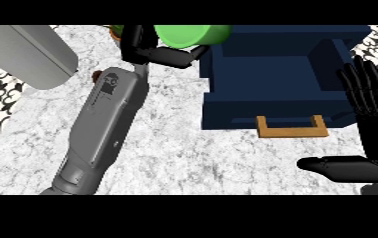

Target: Pick up the cup, place it into the drawer and close the drawer

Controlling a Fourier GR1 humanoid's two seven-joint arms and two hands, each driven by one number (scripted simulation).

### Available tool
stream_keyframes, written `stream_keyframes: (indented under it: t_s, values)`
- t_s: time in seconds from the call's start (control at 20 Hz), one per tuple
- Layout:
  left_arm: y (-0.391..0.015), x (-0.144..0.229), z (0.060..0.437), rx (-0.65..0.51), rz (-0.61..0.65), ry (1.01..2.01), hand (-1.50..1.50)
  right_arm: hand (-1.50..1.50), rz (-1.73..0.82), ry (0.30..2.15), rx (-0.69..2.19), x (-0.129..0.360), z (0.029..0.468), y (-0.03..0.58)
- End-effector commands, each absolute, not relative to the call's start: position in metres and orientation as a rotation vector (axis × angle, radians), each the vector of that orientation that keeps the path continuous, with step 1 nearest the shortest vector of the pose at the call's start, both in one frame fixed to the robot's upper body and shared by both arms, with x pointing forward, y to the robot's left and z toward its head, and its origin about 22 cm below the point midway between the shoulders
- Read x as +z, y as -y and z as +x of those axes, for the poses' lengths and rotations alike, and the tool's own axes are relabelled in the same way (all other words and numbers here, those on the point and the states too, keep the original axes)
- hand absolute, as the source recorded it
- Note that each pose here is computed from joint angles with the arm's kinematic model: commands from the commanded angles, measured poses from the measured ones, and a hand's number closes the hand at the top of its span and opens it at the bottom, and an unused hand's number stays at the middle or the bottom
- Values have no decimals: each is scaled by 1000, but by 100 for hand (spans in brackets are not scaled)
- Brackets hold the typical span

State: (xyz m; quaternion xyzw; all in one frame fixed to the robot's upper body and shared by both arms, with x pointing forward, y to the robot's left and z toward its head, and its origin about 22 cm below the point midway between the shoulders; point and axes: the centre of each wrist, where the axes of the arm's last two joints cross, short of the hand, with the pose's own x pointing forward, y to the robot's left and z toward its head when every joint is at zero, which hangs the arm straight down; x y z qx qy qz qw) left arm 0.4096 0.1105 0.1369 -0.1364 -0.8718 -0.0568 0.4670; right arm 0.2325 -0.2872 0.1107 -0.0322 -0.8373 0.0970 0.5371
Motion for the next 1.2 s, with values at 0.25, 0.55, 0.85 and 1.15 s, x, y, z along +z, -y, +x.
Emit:
stream_keyframes:
  t_s: [0.25,0.55,0.85,1.15]
  values:
    - [-48,187,425,-148,-299,2030,150,-150,-74,2013,256,111,242,287]
    - [-34,168,430,-168,-250,1994,150,-150,-64,1993,243,107,254,295]
    - [-23,146,425,-209,-232,1928,150,-150,-44,1998,274,118,243,287]
    - [-19,135,428,-251,-123,1905,150,-150,-40,2010,268,107,240,298]
